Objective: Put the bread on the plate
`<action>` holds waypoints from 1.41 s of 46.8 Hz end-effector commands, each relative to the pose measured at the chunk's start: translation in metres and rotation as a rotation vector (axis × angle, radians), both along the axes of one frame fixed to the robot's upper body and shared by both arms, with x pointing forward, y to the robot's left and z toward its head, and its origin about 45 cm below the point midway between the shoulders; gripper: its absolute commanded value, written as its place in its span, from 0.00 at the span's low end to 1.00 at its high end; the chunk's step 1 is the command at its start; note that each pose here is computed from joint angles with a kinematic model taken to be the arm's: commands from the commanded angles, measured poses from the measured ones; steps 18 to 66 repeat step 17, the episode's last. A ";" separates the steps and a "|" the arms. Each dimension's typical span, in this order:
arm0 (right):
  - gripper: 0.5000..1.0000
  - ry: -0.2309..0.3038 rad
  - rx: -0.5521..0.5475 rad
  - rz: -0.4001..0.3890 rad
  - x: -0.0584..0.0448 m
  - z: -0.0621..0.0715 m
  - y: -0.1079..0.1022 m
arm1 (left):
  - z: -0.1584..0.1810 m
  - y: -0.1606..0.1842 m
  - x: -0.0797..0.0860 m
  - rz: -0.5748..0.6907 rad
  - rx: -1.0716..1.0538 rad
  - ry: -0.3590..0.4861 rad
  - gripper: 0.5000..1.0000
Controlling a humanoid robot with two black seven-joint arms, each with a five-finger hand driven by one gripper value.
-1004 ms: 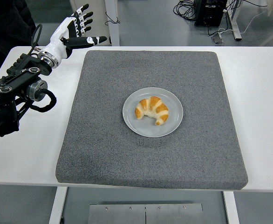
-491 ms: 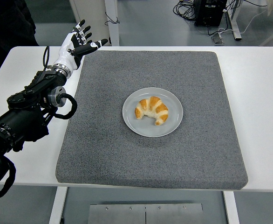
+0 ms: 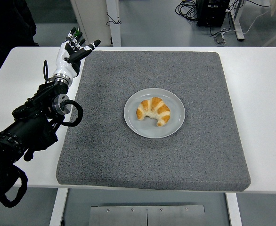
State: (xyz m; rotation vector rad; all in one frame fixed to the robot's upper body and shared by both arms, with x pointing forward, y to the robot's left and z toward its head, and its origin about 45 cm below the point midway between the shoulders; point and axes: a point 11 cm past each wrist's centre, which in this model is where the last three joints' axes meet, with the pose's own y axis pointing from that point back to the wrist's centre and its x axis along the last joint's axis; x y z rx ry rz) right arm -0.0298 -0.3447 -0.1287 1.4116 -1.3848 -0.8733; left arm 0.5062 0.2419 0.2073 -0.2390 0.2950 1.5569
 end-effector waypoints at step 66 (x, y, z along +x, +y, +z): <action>1.00 -0.006 0.004 0.001 0.003 0.000 0.002 | -0.001 -0.002 -0.001 0.015 -0.025 -0.015 0.94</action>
